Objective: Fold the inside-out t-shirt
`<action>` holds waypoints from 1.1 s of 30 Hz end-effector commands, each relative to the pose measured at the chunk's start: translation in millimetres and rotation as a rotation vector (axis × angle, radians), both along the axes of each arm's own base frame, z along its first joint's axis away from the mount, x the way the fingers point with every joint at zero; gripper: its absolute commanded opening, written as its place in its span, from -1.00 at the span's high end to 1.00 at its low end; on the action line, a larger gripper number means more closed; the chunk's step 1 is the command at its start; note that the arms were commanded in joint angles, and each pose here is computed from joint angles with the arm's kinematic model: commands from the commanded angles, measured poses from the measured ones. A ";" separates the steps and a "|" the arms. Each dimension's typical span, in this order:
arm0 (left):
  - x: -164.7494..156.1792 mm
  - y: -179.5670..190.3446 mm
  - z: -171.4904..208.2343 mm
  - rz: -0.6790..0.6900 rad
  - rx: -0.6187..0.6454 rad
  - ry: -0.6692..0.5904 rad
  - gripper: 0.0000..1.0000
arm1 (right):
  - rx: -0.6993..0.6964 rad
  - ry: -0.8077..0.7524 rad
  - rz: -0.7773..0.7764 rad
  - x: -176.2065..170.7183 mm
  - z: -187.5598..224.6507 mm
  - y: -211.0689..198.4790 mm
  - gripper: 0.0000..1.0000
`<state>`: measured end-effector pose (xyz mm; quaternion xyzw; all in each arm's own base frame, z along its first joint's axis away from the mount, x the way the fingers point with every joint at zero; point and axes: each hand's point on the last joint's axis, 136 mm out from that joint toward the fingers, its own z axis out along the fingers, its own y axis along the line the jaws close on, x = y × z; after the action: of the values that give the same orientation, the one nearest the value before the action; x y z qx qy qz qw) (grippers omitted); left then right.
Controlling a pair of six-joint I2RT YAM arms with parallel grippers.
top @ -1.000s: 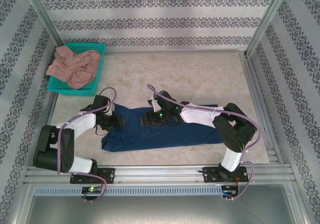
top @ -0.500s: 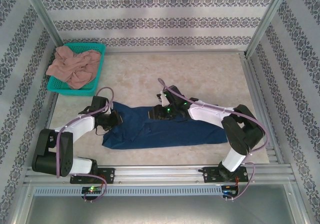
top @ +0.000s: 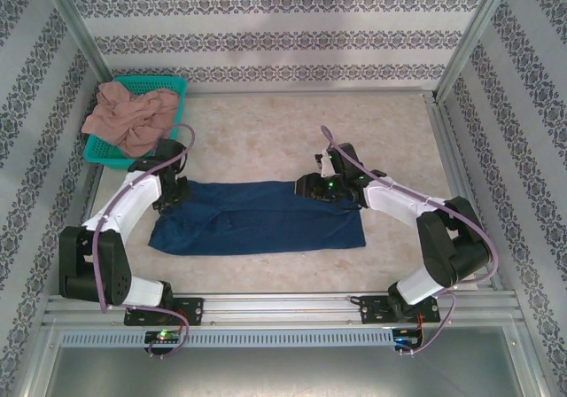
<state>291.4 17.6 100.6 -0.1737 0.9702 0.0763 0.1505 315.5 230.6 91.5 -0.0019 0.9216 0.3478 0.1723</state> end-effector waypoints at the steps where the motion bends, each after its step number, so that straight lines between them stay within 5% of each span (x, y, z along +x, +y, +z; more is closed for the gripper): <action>1: -16.3 29.2 33.3 -0.053 0.255 0.115 1.00 | 0.010 -0.014 -0.007 -1.2 6.1 -17.9 -0.04; 5: -13.6 -0.5 61.6 -0.187 0.336 0.181 1.00 | -0.034 -0.005 -0.072 4.1 1.2 -48.3 -0.04; 12: -1.8 -109.8 73.8 -0.397 0.312 0.238 1.00 | -0.063 0.004 -0.125 5.3 -2.6 -76.2 -0.04; 21: 8.8 -252.7 47.0 -0.562 0.045 0.260 1.00 | -0.080 0.021 -0.170 -5.7 -13.3 -94.9 -0.05; 33: 21.3 -361.6 12.2 -0.542 -0.317 0.196 1.00 | -0.099 0.063 -0.228 -19.3 -30.5 -114.8 -0.05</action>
<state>308.1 -303.4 117.1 0.1019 0.9938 -0.0257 0.0350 298.8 125.1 59.9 0.0991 0.9361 0.2905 0.1717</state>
